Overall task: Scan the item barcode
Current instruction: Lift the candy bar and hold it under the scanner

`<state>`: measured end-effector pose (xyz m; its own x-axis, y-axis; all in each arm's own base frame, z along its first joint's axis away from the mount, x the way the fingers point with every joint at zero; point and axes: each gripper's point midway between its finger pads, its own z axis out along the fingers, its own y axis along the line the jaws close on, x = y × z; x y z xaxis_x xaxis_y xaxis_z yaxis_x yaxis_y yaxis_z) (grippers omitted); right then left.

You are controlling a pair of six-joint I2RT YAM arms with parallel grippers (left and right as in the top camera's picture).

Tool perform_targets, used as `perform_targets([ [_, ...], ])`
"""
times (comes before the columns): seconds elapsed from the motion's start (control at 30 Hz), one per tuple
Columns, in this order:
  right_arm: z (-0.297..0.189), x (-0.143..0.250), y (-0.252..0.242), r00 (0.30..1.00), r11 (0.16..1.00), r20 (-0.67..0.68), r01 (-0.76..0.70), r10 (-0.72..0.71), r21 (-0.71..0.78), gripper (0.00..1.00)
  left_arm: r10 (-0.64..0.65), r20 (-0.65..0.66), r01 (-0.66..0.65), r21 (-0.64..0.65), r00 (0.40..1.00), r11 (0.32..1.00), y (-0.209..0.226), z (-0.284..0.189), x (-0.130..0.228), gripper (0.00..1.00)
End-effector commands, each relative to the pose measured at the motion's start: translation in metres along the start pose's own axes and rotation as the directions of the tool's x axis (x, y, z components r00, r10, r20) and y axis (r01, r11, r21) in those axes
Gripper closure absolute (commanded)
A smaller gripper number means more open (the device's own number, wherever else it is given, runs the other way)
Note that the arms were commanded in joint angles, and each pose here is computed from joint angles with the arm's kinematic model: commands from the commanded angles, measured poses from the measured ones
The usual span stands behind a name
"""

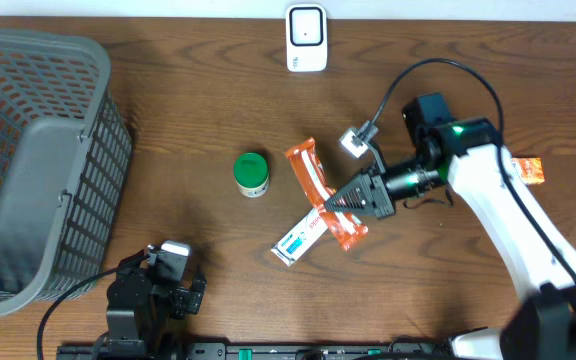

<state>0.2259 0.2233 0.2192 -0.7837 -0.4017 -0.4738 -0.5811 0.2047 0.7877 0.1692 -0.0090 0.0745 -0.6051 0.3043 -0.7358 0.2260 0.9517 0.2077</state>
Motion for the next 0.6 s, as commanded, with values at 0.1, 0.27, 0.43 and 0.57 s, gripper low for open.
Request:
perform_targets([
  [0.1,-0.011,0.001,0.052,0.992,0.991,0.056,0.118,-0.115,-0.063,0.99,-0.001,-0.055,0.002,0.018,0.999,1.000,-0.005,0.003,0.015,0.02],
  [0.27,-0.012,0.002,0.055,0.995,0.995,0.058,0.080,-0.076,-0.067,0.99,-0.001,-0.055,0.002,0.018,0.999,1.000,-0.005,0.003,0.015,0.02],
  [0.43,-0.012,0.004,0.043,0.997,0.997,0.031,0.072,-0.072,-0.001,0.99,-0.001,-0.055,0.002,0.018,0.999,1.000,-0.005,0.003,0.015,0.02],
  [0.57,-0.020,0.004,-0.021,0.988,0.923,0.023,-0.152,0.154,0.353,0.99,-0.001,-0.055,0.002,0.018,0.999,1.000,-0.005,0.003,0.015,0.01],
])
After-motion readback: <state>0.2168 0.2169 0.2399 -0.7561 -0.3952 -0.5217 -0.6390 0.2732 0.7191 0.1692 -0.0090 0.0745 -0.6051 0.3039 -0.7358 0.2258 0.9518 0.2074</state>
